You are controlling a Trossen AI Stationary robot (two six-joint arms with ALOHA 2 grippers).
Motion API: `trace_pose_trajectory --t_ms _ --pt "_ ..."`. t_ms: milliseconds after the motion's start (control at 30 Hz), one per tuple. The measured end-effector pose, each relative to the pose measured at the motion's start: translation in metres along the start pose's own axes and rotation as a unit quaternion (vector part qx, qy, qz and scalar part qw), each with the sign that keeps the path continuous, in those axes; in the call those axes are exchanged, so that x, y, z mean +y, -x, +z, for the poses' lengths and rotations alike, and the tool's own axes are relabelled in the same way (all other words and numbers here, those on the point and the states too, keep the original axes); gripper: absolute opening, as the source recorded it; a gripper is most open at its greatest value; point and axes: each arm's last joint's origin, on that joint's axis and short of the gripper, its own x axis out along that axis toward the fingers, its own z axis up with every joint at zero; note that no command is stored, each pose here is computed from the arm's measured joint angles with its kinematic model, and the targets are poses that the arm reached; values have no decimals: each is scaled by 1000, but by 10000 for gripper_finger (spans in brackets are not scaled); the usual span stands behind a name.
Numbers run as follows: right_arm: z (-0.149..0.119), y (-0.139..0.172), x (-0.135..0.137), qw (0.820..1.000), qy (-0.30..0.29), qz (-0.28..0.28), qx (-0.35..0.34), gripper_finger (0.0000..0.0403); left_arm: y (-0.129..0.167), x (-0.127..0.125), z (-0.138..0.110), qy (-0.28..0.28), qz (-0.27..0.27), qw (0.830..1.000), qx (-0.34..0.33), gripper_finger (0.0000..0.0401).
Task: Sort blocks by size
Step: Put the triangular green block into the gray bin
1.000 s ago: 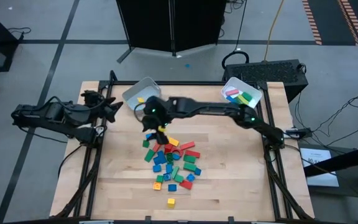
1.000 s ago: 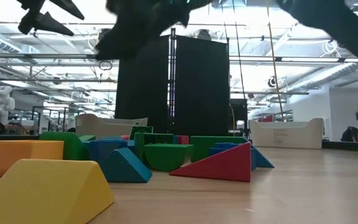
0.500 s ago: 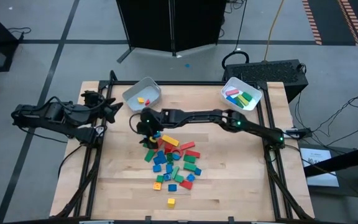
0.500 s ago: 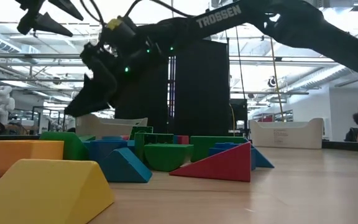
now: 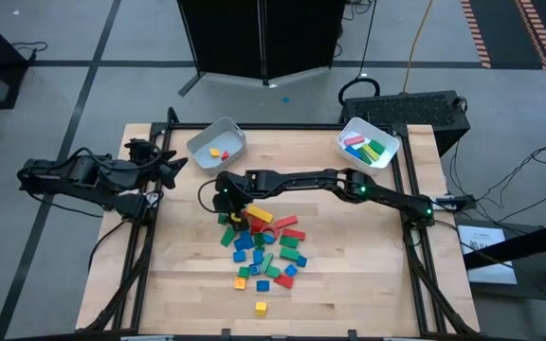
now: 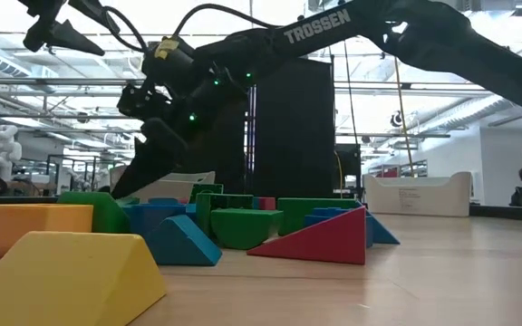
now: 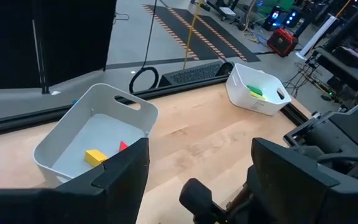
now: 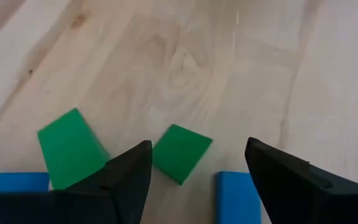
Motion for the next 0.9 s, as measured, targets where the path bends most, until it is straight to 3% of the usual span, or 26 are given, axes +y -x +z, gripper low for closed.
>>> trace_pose_trajectory --t_ms 633,900 --pt "-4 -12 7 993 115 3 -1 236 0 0 -1 -5 -1 1000 9 281" --pt "-5 -12 6 993 118 3 7 155 0 0 -1 -5 -1 1000 9 281"
